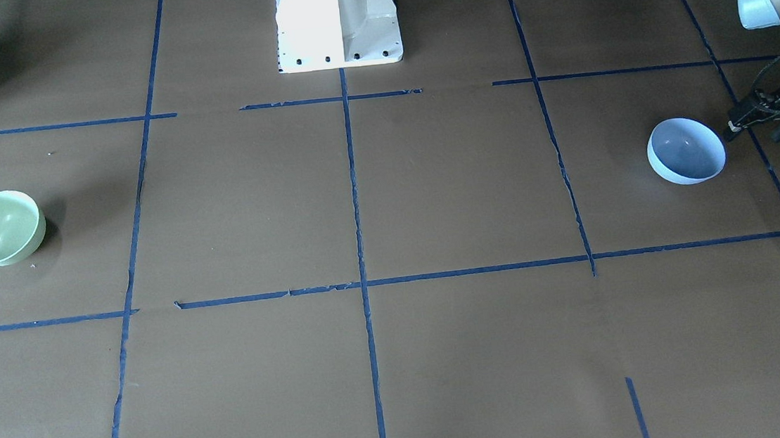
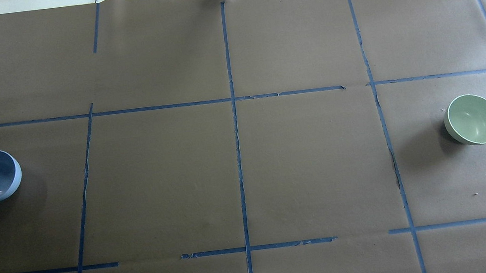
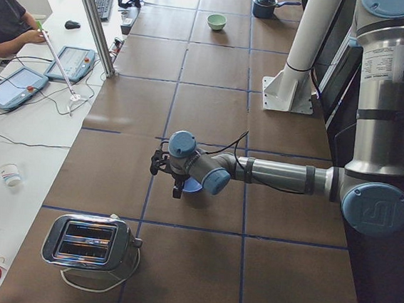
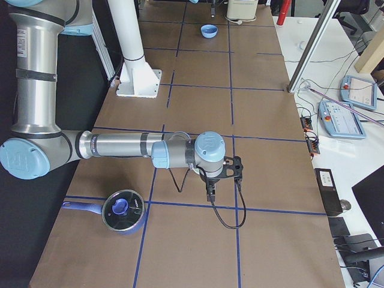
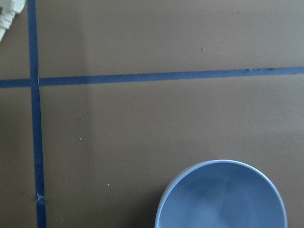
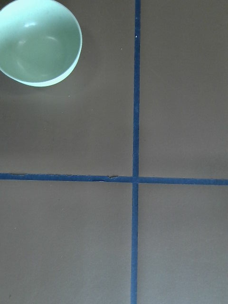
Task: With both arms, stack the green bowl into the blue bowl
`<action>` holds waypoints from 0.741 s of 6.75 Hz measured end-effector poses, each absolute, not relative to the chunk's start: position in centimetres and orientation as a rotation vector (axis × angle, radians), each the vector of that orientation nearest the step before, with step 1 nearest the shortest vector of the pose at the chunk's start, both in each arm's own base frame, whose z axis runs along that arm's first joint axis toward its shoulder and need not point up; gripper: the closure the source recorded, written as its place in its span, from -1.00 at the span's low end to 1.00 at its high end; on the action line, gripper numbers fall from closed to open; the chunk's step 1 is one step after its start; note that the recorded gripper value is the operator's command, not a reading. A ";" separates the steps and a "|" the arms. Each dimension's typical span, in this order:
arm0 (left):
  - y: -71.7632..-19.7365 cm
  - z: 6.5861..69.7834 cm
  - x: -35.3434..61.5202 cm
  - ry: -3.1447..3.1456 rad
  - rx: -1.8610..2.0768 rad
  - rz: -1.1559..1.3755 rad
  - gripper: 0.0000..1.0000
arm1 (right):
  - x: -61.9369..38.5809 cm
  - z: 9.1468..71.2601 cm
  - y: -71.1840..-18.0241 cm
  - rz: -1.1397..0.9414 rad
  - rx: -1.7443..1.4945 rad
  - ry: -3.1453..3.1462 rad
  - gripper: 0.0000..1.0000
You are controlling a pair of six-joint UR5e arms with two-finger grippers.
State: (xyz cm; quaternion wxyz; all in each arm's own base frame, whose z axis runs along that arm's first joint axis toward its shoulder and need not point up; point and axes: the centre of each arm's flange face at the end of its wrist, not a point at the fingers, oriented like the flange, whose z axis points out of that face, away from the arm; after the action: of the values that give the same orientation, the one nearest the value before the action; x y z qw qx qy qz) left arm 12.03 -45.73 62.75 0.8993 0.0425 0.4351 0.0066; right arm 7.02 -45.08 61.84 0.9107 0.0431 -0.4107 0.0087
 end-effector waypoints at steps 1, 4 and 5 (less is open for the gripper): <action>-45.3 64.2 13.5 0.882 0.081 0.013 -1.00 | 7.0 62.0 -45.0 0.018 0.086 -0.847 -1.00; -44.7 65.5 15.7 0.865 0.052 0.016 0.09 | 7.0 62.1 -45.0 0.020 0.084 -0.847 -1.00; -44.8 65.6 15.9 0.864 0.050 0.016 0.28 | 7.0 62.1 -45.0 0.020 0.083 -0.847 -1.00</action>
State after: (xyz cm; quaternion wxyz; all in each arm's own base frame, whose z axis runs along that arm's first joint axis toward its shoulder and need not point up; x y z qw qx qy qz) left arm 15.87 -44.75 65.57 0.9078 0.0245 0.4186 0.0080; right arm 7.02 -45.02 62.14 0.9109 0.0404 -0.4106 0.0097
